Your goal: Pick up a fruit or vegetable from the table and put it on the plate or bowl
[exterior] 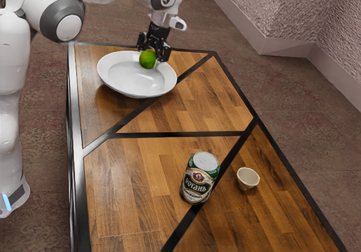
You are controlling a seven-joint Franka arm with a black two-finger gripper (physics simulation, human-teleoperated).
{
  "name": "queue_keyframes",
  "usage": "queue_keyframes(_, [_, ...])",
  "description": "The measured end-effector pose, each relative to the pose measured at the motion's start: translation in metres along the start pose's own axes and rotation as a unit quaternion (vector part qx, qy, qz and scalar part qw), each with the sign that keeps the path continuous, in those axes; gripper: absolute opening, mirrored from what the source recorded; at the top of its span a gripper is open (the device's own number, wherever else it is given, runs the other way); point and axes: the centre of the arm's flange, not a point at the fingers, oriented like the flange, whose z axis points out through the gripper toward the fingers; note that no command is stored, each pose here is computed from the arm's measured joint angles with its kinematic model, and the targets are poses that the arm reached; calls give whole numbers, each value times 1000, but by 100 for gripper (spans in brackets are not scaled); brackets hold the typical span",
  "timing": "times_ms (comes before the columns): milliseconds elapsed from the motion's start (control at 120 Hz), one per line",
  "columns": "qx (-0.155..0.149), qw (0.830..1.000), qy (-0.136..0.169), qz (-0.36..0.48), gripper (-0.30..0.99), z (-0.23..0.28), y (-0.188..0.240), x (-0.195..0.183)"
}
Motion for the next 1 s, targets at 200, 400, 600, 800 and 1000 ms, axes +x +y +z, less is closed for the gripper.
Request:
queue_keyframes(200, [-15,1000,-6,-1,34,-6,-17,-21])
queue_keyframes(400, [-28,1000,-5,11,35,-13,-23,-43])
queue_keyframes(600, [-31,1000,-4,4,53,-14,-40,-49])
queue_keyframes(800, [-37,999,24,22,65,-40,-36,-54])
queue_keyframes(1000, [-18,977,88,193,68,-95,-23,-48])
